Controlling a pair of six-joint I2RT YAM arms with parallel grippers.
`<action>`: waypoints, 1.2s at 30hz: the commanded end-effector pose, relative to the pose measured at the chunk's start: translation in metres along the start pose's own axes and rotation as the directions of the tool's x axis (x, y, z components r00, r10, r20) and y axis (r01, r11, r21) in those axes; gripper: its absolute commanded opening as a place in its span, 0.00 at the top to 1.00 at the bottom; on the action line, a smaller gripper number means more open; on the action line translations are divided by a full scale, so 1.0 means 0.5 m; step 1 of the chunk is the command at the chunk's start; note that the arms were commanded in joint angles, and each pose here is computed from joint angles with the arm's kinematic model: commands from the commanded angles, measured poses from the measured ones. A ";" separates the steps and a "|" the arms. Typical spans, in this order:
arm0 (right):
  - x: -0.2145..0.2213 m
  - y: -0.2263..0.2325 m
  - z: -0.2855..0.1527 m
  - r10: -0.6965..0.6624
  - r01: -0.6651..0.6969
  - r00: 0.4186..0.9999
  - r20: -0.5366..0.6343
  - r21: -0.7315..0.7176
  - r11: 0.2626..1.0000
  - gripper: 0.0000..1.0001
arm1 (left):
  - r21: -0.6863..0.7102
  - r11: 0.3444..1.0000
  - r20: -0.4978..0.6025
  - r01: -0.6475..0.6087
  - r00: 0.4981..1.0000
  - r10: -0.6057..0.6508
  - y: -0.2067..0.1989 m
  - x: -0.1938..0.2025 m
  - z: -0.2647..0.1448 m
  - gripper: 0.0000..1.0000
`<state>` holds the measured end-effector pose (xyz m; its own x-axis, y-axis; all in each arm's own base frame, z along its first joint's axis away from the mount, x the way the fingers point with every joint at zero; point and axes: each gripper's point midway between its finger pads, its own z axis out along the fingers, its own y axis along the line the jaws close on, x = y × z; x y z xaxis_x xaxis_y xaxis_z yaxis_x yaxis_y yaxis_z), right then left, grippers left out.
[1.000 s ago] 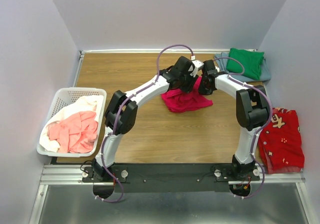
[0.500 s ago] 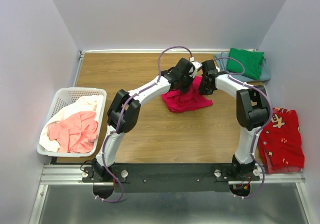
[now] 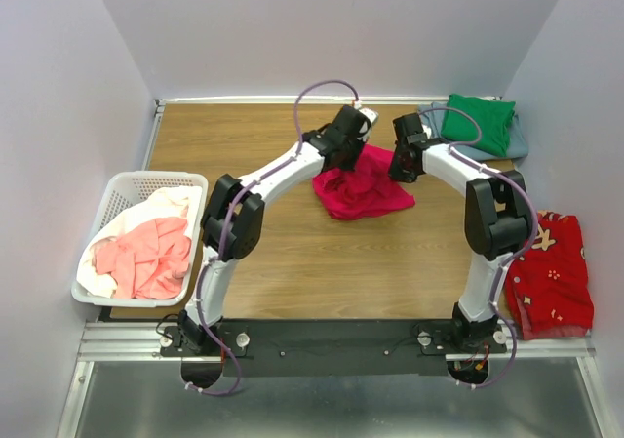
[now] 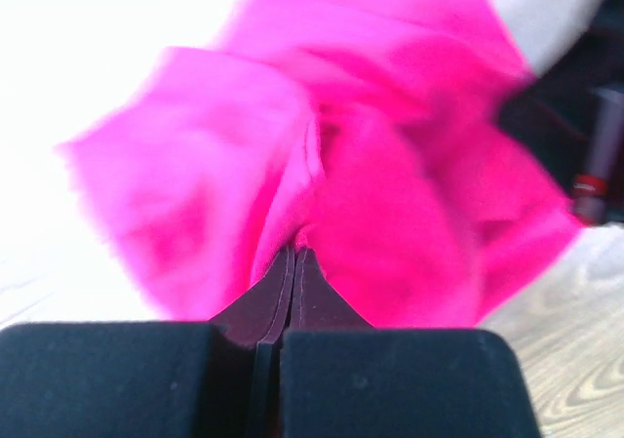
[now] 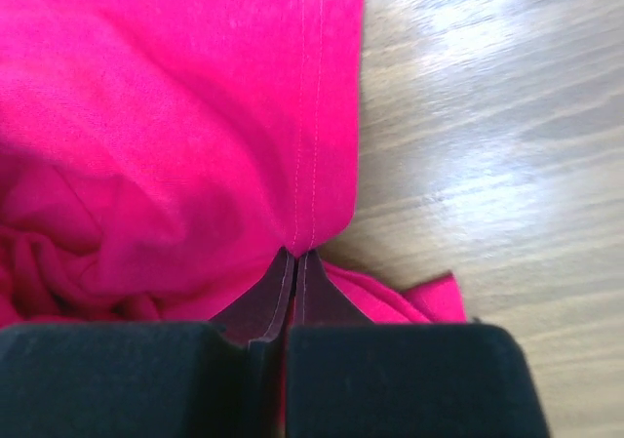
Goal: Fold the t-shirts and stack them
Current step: Flatten the tshirt out
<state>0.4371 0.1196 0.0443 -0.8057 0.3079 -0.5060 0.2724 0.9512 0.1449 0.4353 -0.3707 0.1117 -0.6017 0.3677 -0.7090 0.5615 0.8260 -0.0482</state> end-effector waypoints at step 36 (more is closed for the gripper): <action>-0.523 -0.125 -0.586 0.059 -0.161 0.678 0.733 0.069 0.985 0.99 | -0.475 0.624 0.816 0.621 0.576 0.048 0.525 -0.362 -0.959 1.00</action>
<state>0.4988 0.0088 0.3550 -0.2695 0.2771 -0.9223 0.3978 0.9042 0.1554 0.4520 -0.0391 0.5048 -0.0285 -0.0926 -0.9953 -0.2612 0.9618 -0.0820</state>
